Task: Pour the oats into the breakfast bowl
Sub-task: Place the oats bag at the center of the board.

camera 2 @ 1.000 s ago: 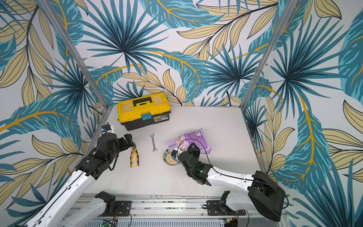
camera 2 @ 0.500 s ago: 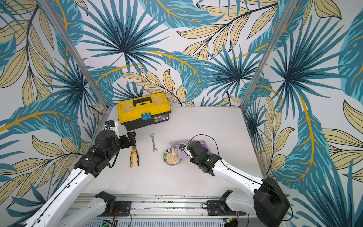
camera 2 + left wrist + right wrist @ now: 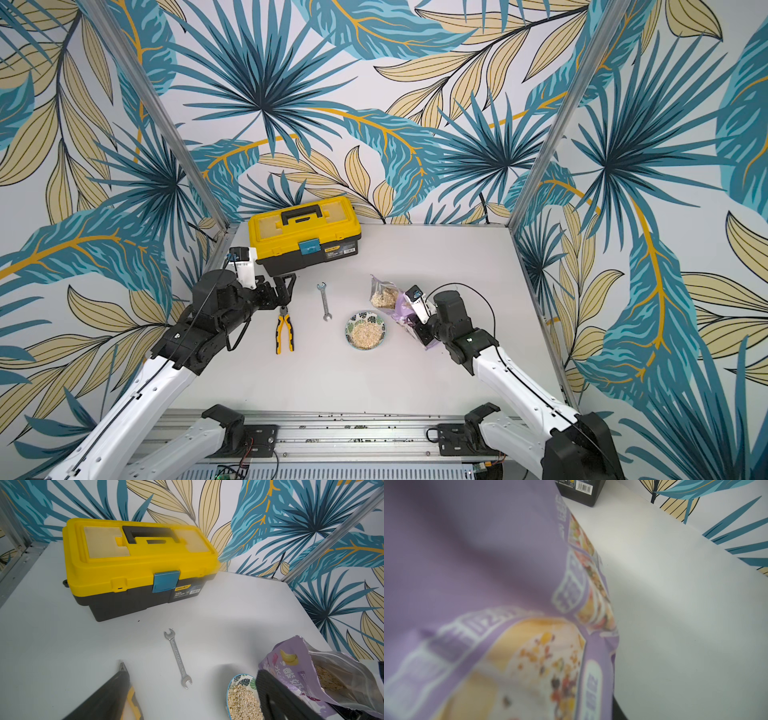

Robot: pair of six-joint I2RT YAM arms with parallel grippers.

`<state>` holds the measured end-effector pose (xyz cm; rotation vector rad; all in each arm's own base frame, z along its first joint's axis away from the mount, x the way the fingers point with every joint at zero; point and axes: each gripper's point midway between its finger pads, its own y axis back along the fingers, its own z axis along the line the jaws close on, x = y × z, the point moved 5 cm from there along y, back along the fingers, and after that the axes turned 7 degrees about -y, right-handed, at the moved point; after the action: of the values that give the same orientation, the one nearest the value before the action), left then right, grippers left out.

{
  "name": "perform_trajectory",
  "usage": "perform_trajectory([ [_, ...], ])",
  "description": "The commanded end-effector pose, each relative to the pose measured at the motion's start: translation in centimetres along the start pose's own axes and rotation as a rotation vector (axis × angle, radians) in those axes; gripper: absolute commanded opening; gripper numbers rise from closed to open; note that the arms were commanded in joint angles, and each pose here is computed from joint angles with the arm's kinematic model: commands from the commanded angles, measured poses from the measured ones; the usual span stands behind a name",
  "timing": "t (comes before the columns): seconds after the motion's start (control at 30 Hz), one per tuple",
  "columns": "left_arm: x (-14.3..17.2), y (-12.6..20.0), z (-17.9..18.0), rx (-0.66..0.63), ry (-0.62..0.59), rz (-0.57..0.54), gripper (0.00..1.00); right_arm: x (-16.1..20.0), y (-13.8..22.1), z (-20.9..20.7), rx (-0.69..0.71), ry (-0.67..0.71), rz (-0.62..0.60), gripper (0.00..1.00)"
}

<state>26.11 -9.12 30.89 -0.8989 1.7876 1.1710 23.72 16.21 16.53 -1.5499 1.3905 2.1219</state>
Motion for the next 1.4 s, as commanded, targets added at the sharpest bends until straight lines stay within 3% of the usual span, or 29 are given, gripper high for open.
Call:
perform_trajectory([
  [0.0, -1.2, 0.2, -1.5, 0.11, -0.04, -0.047, 1.0, -5.8, 1.4, 1.2, -0.14, -0.062, -0.381, 0.0],
  [0.27, -0.1, -1.4, -2.4, 0.202, -0.052, 0.014, 0.99, -5.8, -0.8, 0.9, -0.171, -0.082, -0.503, 0.14],
  [0.43, 1.2, -2.2, -2.4, 0.222, -0.041, 0.052, 0.99, -5.4, -2.4, 0.7, -0.193, -0.078, -0.483, 0.23],
  [0.63, 1.4, -3.1, -2.7, 0.253, -0.069, 0.047, 0.99, -3.0, -3.2, -0.2, -0.184, -0.116, -0.417, 0.63],
  [0.8, 1.3, -3.9, -2.9, 0.264, -0.101, 0.044, 0.99, -3.1, -2.9, -0.7, -0.147, -0.131, -0.386, 0.83],
  [0.93, 0.7, -4.4, -3.2, 0.285, -0.146, 0.031, 0.99, -4.3, -1.7, -1.1, -0.1, -0.148, -0.347, 0.93],
  [1.37, -2.5, -6.8, -5.0, 0.372, -0.324, -0.018, 1.0, -5.1, 3.7, -0.6, -0.041, -0.217, -0.111, 0.92],
])
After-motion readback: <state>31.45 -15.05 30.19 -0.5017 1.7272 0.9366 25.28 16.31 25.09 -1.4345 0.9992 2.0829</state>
